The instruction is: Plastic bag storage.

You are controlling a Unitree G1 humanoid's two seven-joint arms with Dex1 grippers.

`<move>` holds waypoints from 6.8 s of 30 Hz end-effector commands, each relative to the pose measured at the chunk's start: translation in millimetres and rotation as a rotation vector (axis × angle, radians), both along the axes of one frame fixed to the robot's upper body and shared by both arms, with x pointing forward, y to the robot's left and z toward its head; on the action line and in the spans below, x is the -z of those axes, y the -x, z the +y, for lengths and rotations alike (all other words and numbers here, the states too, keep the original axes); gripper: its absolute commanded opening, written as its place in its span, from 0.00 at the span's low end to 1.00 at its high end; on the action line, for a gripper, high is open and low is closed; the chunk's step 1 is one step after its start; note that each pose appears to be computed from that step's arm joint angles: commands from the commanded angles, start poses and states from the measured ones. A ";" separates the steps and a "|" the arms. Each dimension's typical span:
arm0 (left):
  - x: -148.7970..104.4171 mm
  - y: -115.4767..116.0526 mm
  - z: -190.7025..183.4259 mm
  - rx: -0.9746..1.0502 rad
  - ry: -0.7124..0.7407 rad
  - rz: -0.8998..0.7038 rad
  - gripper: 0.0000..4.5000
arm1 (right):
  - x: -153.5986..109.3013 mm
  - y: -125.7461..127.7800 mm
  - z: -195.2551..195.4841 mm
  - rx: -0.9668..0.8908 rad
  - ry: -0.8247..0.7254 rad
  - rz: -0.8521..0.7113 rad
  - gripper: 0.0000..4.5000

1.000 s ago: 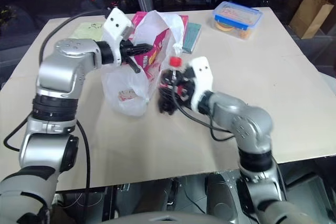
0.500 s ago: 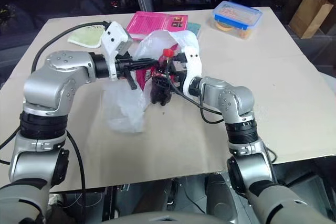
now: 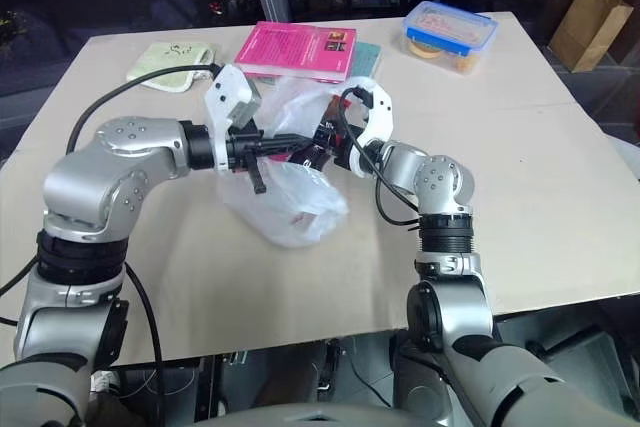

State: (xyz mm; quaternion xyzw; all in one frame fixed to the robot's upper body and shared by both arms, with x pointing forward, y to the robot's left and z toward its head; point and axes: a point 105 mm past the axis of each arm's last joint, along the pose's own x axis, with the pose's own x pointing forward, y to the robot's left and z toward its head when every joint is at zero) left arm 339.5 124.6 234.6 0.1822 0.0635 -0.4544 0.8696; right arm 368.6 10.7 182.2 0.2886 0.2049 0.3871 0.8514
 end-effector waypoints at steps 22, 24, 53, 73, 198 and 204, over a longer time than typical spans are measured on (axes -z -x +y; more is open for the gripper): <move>-31.8 -1.7 9.8 0.026 0.055 -0.033 0.00 | -73.3 24.4 -2.4 -0.029 -0.232 -0.147 0.69; -26.0 -3.9 18.0 0.000 0.033 -0.030 0.00 | -75.9 24.1 -15.9 -0.012 -0.278 -0.140 0.69; -46.3 2.1 -12.0 0.003 0.287 0.096 0.00 | -60.4 31.1 27.8 0.002 -0.226 -0.229 0.69; -38.0 1.6 14.5 -0.065 0.151 -0.021 0.00 | -29.7 9.0 -5.5 0.031 -0.220 -0.078 0.69; -179.3 18.1 85.1 0.282 1.276 0.185 0.02 | -203.5 -21.4 -118.4 0.336 -0.066 -0.665 0.00; -227.4 -8.4 107.8 0.163 1.393 0.025 0.02 | -277.2 2.1 -136.6 0.359 -0.140 -0.803 0.00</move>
